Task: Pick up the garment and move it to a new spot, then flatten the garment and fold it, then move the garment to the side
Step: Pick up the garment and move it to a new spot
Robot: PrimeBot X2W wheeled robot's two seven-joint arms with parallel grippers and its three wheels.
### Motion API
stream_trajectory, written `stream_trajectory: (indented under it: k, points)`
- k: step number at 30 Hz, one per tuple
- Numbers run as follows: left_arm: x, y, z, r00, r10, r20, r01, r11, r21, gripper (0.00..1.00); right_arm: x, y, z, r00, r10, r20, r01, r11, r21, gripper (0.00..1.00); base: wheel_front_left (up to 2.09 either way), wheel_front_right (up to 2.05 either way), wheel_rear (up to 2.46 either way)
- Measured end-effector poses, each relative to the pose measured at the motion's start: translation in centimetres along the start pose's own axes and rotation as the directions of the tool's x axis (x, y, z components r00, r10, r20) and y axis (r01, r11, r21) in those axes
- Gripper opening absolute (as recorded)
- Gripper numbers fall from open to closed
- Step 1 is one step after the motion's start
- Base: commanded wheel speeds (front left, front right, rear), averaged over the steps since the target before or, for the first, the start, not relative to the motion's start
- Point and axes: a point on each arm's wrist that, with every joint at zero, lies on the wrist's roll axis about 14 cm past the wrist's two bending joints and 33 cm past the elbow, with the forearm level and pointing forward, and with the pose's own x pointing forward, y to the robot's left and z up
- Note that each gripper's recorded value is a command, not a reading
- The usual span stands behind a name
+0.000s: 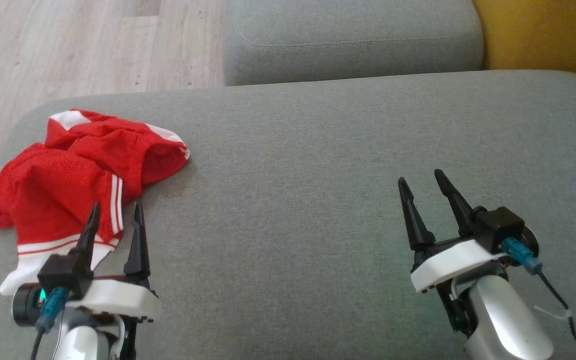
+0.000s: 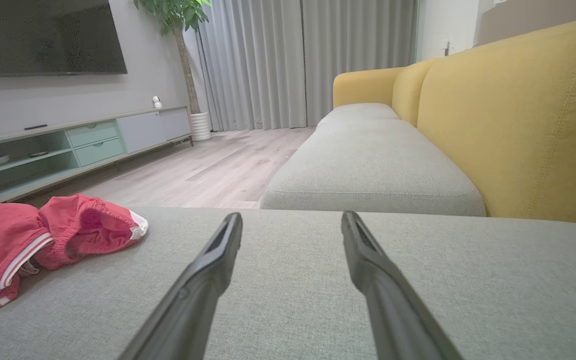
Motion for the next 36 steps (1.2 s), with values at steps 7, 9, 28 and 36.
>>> stream_trajectory:
  k: [7,9,28,36]
  points:
    - [-1.1,2.1,-0.6,0.997,0.067,-0.023,-0.068,0.998,-0.011,1.0,1.2,2.4,-0.2,0.997,0.075,-0.004,-0.075,0.997,0.0,1.0,0.0,0.0,0.0]
    - [-1.4,3.0,-0.3,0.996,0.093,-0.015,-0.093,0.996,-0.008,1.0,1.6,3.5,-0.2,0.994,0.105,-0.004,-0.105,0.994,0.007,1.0,0.0,0.0,0.0]
    - [-9.6,12.8,-0.2,0.914,0.405,-0.024,-0.406,0.914,-0.005,1.0,4.2,14.5,-0.4,0.915,0.403,-0.007,-0.403,0.915,0.039,1.0,0.0,0.0,0.0]
    - [-11.0,13.8,0.1,0.894,0.447,-0.016,-0.447,0.894,-0.018,1.0,4.2,16.5,-0.4,0.891,0.453,-0.009,-0.453,0.891,0.036,1.0,0.0,0.0,0.0]
